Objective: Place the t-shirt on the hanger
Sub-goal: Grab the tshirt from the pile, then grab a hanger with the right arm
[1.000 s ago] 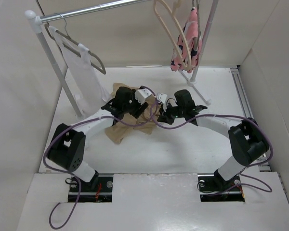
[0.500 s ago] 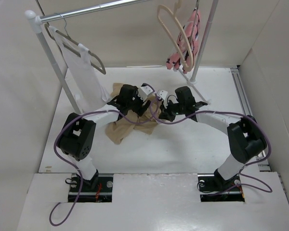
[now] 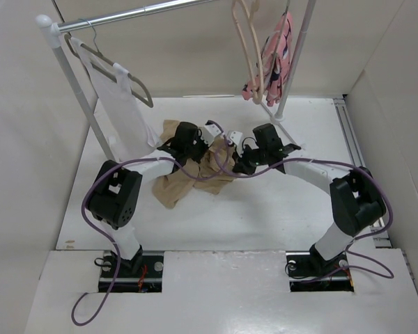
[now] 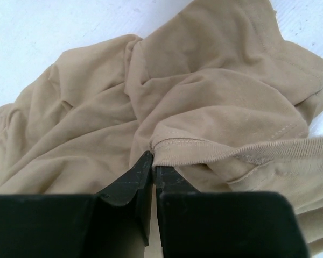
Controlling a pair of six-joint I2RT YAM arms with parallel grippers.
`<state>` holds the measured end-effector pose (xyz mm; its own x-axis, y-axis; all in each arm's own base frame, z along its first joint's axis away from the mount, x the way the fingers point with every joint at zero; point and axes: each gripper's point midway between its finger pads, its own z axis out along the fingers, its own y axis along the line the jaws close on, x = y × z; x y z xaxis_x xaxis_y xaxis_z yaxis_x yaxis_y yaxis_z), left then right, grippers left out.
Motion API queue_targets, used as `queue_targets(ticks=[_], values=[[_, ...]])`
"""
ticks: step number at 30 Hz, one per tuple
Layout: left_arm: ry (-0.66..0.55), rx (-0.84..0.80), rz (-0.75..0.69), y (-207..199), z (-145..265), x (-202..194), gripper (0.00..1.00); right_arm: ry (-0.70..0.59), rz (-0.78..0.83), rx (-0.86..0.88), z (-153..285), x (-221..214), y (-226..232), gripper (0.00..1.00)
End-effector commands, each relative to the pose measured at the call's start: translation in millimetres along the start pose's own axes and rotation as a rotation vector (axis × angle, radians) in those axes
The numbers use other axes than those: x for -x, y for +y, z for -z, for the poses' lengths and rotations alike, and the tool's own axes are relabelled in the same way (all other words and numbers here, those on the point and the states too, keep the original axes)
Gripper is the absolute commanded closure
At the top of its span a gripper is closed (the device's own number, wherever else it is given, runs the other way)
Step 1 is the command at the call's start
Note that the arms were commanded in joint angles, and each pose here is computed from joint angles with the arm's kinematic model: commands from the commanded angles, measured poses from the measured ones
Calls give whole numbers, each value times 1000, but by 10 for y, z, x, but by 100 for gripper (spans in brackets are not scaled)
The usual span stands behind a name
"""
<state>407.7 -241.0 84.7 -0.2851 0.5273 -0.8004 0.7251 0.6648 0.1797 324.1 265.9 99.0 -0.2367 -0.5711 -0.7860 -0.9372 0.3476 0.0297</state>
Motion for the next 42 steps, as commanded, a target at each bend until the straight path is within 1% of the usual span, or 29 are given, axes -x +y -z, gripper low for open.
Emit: queue_targets(ticks=[1, 2, 3, 4, 5, 6, 9, 10, 13, 16, 18, 20, 21, 22, 23, 24, 27, 28, 29, 31, 32, 33, 34, 35, 36, 37, 39, 40, 42], values=[[-40, 64, 63, 291, 178, 360, 100, -47, 89, -79, 198, 403, -146, 82], [5, 84, 69, 318, 282, 318, 100, -34, 98, -123, 243, 436, -193, 67], [22, 99, 76, 373, 342, 308, 100, 6, 104, -218, 302, 407, -321, 36], [43, 105, 79, 372, 396, 275, 100, 6, 133, -260, 370, 522, -284, 1], [70, 108, 72, 373, 468, 249, 100, 2, 153, -309, 425, 600, -299, 0], [54, 123, 69, 397, 584, 332, 100, 20, 165, -378, 487, 596, -335, 0], [55, 123, 69, 354, 798, 340, 100, -48, 248, -457, 660, 906, -123, 0], [63, 120, 79, 329, 838, 308, 100, -40, 267, -503, 735, 924, -99, 0], [75, 117, 104, 282, 973, 285, 100, -144, 316, -524, 972, 1274, 150, 0], [69, 119, 125, 259, 1044, 291, 100, -246, 320, -496, 1263, 1590, 331, 0], [56, 123, 123, 265, 1082, 329, 100, -334, 361, -372, 1407, 1801, 615, 0], [69, 119, 125, 231, 1096, 247, 100, -407, 403, -238, 1472, 1914, 904, 0], [66, 120, 125, 224, 1121, 241, 100, -426, 414, -209, 1542, 1952, 985, 0], [69, 119, 134, 208, 1101, 199, 100, -471, 432, -203, 1718, 2050, 1064, 0], [37, 129, 130, 228, 1161, 287, 100, -500, 446, -192, 1808, 2112, 1121, 0], [52, 124, 132, 204, 1147, 214, 100, -536, 464, -171, 1912, 2184, 1204, 0], [37, 129, 139, 180, 1210, 197, 100, -748, 563, -207, 2484, 2659, 1380, 0], [18, 123, 137, 170, 1251, 247, 100, -790, 569, -220, 2598, 2764, 1399, 0], [33, 119, 139, 147, 1237, 181, 100, -868, 563, -234, 2874, 2936, 1468, 0], [27, 120, 138, 125, 1293, 153, 100, -942, 522, -304, 3128, 3172, 1397, 0], [30, 129, 138, 135, 1284, 128, 100, -993, 505, -348, 3342, 3431, 1348, 0], [31, 129, 138, 120, 1302, 99, 100, -1016, 423, -370, 3429, 3559, 1271, 0], [20, 132, 137, 125, 1333, 130, 100, -1015, 338, -453, 3506, 3660, 1081, 0], [31, 129, 138, 107, 1322, 76, 100, -965, 298, -462, 3438, 3690, 999, 0], [27, 130, 138, 98, 1350, 68, 100, -980, 291, -484, 3478, 3939, 915, 0], [0, 129, 134, 99, 1385, 136, 100, -966, 274, -506, 3442, 4009, 833, 0], [-10, 122, 133, 74, 1420, 138, 100, -946, 171, -584, 3381, 4072, 596, 8], [-8, 121, 133, 59, 1433, 104, 100, -936, 137, -618, 3283, 4125, 469, 15], [-33, 119, 120, 46, 1488, 137, 100, -910, 62, -742, 3241, 4066, 208, 20]])
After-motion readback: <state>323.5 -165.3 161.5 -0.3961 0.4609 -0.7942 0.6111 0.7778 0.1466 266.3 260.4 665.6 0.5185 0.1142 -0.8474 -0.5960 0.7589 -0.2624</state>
